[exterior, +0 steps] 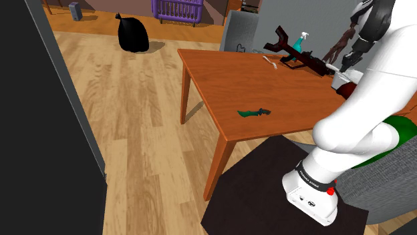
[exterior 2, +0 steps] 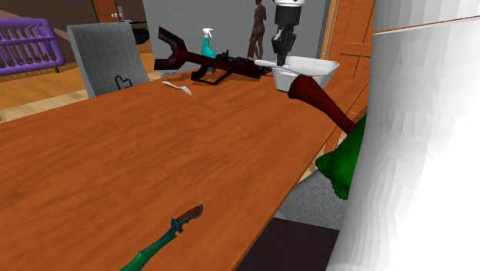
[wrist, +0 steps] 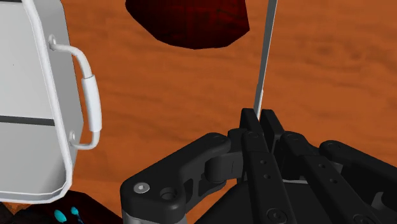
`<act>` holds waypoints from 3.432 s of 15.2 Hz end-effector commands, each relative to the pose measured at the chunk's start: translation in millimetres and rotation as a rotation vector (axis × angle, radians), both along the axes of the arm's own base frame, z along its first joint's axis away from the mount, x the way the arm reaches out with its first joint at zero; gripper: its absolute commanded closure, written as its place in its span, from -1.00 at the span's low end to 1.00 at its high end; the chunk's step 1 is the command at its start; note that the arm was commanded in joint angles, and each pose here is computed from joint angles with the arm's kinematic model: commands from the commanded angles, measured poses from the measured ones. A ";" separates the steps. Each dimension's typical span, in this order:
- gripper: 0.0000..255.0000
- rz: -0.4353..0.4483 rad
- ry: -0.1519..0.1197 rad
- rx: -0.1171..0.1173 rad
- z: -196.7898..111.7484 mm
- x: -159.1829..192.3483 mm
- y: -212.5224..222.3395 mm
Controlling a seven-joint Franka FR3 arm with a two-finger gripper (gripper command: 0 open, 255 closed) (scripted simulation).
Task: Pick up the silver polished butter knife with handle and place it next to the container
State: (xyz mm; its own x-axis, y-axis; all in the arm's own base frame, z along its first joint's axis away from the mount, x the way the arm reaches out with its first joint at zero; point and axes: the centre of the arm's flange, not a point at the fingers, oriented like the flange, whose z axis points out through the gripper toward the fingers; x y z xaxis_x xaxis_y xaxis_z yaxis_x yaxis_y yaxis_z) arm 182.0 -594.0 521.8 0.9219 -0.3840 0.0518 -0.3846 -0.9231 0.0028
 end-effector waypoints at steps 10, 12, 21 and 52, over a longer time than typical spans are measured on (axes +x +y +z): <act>1.00 0.000 0.000 0.000 -59.0 0.4 0.8; 1.00 0.000 0.000 0.000 -69.6 0.4 0.8; 1.00 0.000 0.000 0.000 -117.1 0.4 0.8; -1.00 0.000 0.000 0.000 -102.7 -1.9 1.9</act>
State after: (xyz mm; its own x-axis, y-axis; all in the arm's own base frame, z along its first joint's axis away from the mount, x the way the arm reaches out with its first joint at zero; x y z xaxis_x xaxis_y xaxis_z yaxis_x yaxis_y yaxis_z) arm 180.0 -592.1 419.0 0.9219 -0.3838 0.0521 -0.3845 -0.9231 0.0031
